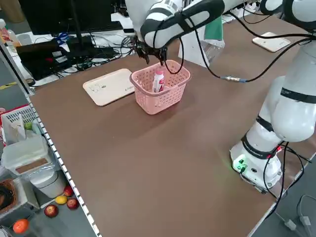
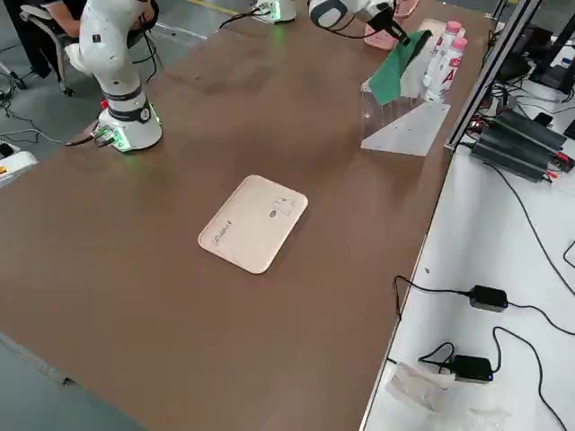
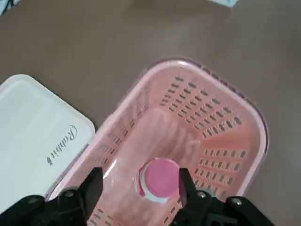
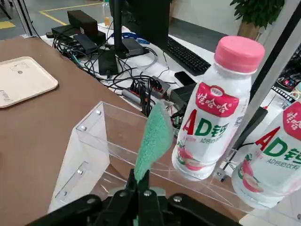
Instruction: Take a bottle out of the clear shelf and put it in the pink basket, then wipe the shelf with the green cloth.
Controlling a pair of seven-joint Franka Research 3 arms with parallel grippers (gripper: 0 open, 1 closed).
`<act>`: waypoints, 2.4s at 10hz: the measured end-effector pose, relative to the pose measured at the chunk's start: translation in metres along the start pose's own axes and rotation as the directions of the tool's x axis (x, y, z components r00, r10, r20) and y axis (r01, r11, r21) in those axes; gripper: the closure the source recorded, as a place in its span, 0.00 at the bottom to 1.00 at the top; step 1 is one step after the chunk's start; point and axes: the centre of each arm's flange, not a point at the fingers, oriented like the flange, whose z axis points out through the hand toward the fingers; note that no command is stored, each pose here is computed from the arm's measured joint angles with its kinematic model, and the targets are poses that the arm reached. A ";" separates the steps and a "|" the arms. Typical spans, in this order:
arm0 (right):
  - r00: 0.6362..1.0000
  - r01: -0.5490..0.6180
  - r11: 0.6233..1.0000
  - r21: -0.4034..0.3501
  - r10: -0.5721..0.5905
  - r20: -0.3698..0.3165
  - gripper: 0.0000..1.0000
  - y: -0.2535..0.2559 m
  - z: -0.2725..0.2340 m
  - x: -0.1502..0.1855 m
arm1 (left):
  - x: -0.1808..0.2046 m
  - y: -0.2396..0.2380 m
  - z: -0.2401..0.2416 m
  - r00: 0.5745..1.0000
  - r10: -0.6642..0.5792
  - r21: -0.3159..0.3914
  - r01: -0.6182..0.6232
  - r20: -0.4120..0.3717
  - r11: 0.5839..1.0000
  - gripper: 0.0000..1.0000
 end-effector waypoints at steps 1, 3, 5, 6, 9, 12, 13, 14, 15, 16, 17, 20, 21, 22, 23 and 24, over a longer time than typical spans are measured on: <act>1.000 0.001 1.000 -0.007 -0.001 -0.009 0.97 0.002 -0.001 0.000 | 0.008 -0.001 -0.004 0.997 -0.073 0.002 0.073 -0.036 0.997 0.09; 1.000 0.002 1.000 -0.018 -0.002 -0.012 0.97 0.008 0.000 -0.002 | 0.038 -0.001 -0.021 0.980 -0.186 0.015 0.187 -0.070 0.982 0.00; 0.999 0.031 0.998 -0.049 -0.033 -0.039 0.97 0.012 0.004 -0.008 | 0.087 0.007 -0.053 0.957 -0.278 0.008 0.280 -0.085 0.960 0.00; 0.997 0.052 0.996 -0.067 -0.056 -0.052 0.97 0.010 0.011 -0.017 | 0.116 0.015 -0.068 0.941 -0.331 0.032 0.334 -0.072 0.942 0.00; 0.995 0.072 0.994 -0.084 -0.078 -0.068 0.97 0.007 0.019 -0.028 | 0.195 0.055 -0.092 0.920 -0.391 0.159 0.385 0.011 0.909 0.00; 0.992 0.091 0.992 -0.091 -0.099 -0.081 0.97 0.008 0.017 -0.022 | 0.237 0.091 -0.104 0.880 -0.468 0.267 0.435 0.074 0.860 0.00; 0.991 0.097 0.991 -0.095 -0.105 -0.089 0.97 0.009 0.015 -0.018 | 0.236 0.094 -0.109 0.852 -0.517 0.276 0.479 0.085 0.833 0.00; 0.989 0.099 0.990 -0.098 -0.109 -0.100 0.97 0.010 0.013 -0.013 | 0.234 0.096 -0.117 0.830 -0.547 0.277 0.503 0.108 0.819 0.00; 0.987 0.101 0.990 -0.101 -0.112 -0.113 0.97 0.011 0.011 -0.006 | 0.234 0.101 -0.125 0.807 -0.577 0.276 0.530 0.126 0.802 0.00; 0.986 0.101 0.989 -0.105 -0.113 -0.121 0.97 0.013 0.009 -0.002 | 0.234 0.103 -0.128 0.791 -0.597 0.284 0.547 0.131 0.787 0.00; 0.986 0.101 0.989 -0.108 -0.114 -0.119 0.97 0.015 0.010 -0.003 | 0.236 0.105 -0.130 0.786 -0.605 0.295 0.552 0.129 0.780 0.00; 0.988 0.104 0.987 -0.119 -0.116 -0.101 0.97 0.026 0.016 -0.013 | 0.248 0.136 -0.141 0.763 -0.621 0.317 0.553 0.179 0.771 0.00; 0.988 0.104 0.987 -0.122 -0.116 -0.097 0.97 0.028 0.018 -0.017 | 0.247 0.141 -0.146 0.733 -0.658 0.338 0.584 0.173 0.738 0.00; 0.989 0.104 0.987 -0.127 -0.116 -0.096 0.97 0.030 0.021 -0.022 | 0.238 0.132 -0.147 0.707 -0.687 0.348 0.609 0.170 0.712 0.00; 0.989 0.104 0.986 -0.130 -0.117 -0.092 0.97 0.030 0.025 -0.028 | 0.228 0.119 -0.145 0.684 -0.708 0.353 0.629 0.173 0.693 0.00; 0.989 0.105 0.986 -0.133 -0.117 -0.089 0.97 0.031 0.028 -0.032 | 0.222 0.110 -0.141 0.671 -0.720 0.354 0.638 0.179 0.683 0.00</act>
